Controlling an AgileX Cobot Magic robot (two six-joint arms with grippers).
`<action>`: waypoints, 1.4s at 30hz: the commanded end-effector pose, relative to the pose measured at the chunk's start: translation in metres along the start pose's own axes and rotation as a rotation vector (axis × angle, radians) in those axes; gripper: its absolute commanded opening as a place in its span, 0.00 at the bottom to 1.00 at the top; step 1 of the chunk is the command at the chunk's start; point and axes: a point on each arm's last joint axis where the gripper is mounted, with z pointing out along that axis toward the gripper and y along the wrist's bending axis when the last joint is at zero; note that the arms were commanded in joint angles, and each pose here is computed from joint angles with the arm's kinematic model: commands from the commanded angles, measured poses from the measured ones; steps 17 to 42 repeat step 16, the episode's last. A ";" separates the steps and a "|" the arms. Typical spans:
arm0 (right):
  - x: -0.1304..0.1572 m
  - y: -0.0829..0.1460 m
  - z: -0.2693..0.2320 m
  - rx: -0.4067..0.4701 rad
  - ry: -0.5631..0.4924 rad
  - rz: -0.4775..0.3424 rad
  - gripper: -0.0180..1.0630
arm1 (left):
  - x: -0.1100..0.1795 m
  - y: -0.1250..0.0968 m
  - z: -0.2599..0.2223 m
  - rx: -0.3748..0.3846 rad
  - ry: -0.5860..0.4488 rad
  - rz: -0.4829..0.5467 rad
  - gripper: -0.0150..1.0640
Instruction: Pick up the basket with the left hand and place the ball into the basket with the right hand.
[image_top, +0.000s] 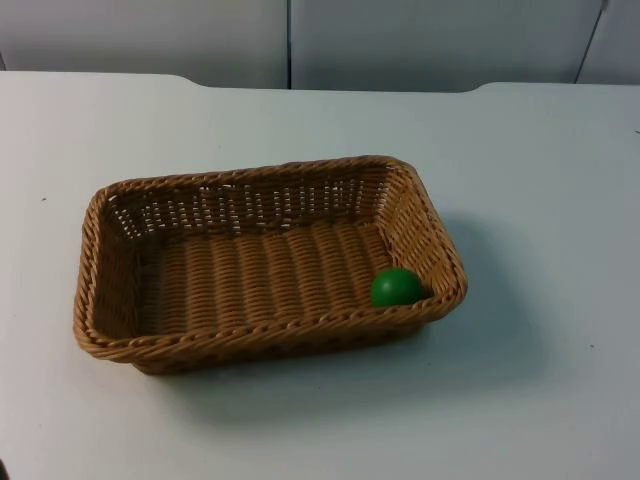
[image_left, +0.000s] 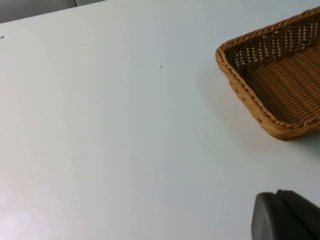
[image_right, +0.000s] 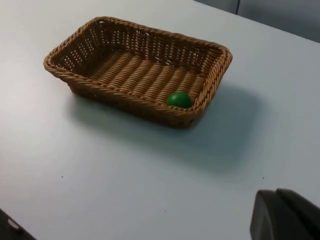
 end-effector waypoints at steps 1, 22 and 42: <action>0.000 0.000 0.001 -0.002 -0.007 0.009 0.01 | -0.002 0.000 0.002 -0.001 -0.038 0.000 0.01; -0.001 0.002 0.004 0.337 0.019 0.187 0.01 | -0.003 0.000 0.010 -0.007 -0.077 -0.008 0.01; -0.001 0.002 0.004 0.337 0.019 0.187 0.01 | -0.003 0.000 0.010 -0.007 -0.077 -0.008 0.01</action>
